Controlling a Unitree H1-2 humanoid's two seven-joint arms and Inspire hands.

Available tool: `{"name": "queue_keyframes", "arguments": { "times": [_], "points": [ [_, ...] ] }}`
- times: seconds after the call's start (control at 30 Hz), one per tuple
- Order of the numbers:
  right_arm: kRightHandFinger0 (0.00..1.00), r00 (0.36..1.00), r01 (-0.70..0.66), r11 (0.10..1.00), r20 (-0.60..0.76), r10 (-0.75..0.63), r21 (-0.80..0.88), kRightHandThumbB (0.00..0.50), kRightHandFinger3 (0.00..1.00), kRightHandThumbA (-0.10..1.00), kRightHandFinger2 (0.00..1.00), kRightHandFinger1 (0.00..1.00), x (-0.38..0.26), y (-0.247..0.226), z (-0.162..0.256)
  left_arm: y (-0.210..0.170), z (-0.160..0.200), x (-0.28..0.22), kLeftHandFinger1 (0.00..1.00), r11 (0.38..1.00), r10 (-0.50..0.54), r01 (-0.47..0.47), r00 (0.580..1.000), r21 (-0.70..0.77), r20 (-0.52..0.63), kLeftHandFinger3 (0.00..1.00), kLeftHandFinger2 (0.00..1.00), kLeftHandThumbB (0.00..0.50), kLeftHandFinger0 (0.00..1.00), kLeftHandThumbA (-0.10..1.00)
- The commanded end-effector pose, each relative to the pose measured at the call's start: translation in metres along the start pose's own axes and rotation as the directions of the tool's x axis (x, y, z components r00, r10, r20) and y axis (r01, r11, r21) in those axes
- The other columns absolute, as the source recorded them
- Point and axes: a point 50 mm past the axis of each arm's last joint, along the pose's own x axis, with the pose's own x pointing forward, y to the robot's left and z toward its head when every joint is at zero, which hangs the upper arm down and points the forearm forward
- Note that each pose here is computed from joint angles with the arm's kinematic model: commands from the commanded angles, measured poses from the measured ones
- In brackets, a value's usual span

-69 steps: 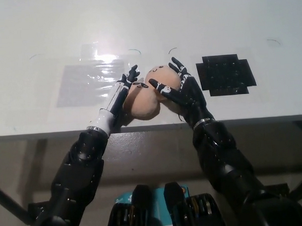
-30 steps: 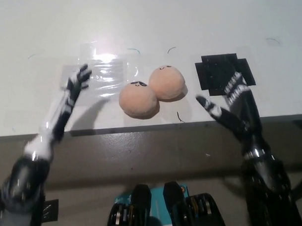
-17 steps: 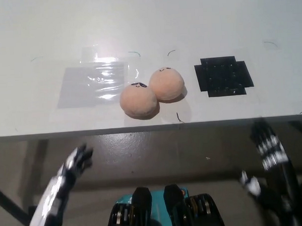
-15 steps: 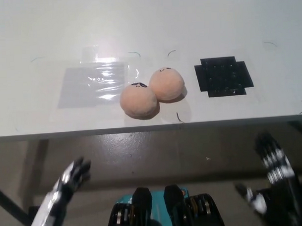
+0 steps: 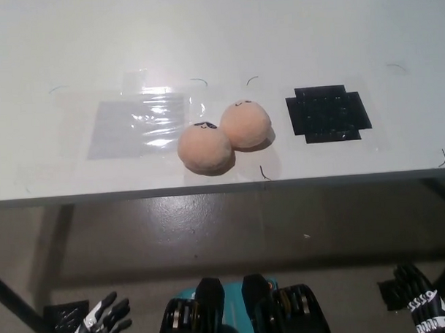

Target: Use both hands to push two dumpling toys together to the middle

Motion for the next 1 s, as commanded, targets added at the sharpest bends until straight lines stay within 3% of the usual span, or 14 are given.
{"name": "queue_keyframes", "arguments": {
  "times": [0.0,0.07,0.13,0.63,0.73,0.97],
  "points": [
    [1.0,0.998,-0.013,1.0,0.053,0.013,0.005,0.281,1.0,1.0,1.0,1.0,-0.002,-0.007,0.002,0.004,-0.01,-0.003,1.0,1.0,-0.01,0.01,1.0,-0.005,-0.011,1.0,1.0,0.446,1.0,1.0],
    [1.0,0.999,-0.018,1.0,0.048,0.017,0.014,0.256,1.0,1.0,1.0,1.0,-0.002,-0.006,0.0,0.006,-0.012,-0.005,1.0,1.0,-0.002,0.002,1.0,0.007,-0.018,1.0,1.0,0.415,1.0,1.0],
    [1.0,0.999,-0.018,1.0,0.037,0.017,0.02,0.268,1.0,1.0,1.0,1.0,-0.002,-0.005,-0.002,0.006,-0.015,-0.006,1.0,1.0,0.016,-0.016,1.0,0.008,-0.024,1.0,1.0,0.423,1.0,1.0],
    [1.0,0.999,-0.01,0.999,0.032,0.009,0.03,0.225,1.0,1.0,1.0,1.0,0.019,-0.007,-0.018,0.029,-0.028,0.007,1.0,0.999,0.046,-0.047,0.998,-0.013,-0.034,1.0,1.0,0.383,1.0,1.0],
    [1.0,1.0,0.024,0.997,-0.006,-0.024,0.076,0.288,1.0,1.0,1.0,1.0,0.023,-0.01,-0.021,0.031,-0.025,0.008,1.0,0.997,0.061,-0.062,0.998,-0.037,-0.021,1.0,1.0,0.364,1.0,1.0],
    [1.0,0.997,0.073,0.993,-0.014,-0.072,0.096,0.307,1.0,1.0,1.0,1.0,0.027,-0.02,-0.023,0.039,-0.026,0.008,1.0,0.997,0.074,-0.074,0.997,0.007,-0.029,1.0,1.0,0.356,1.0,1.0]
  ]
}}
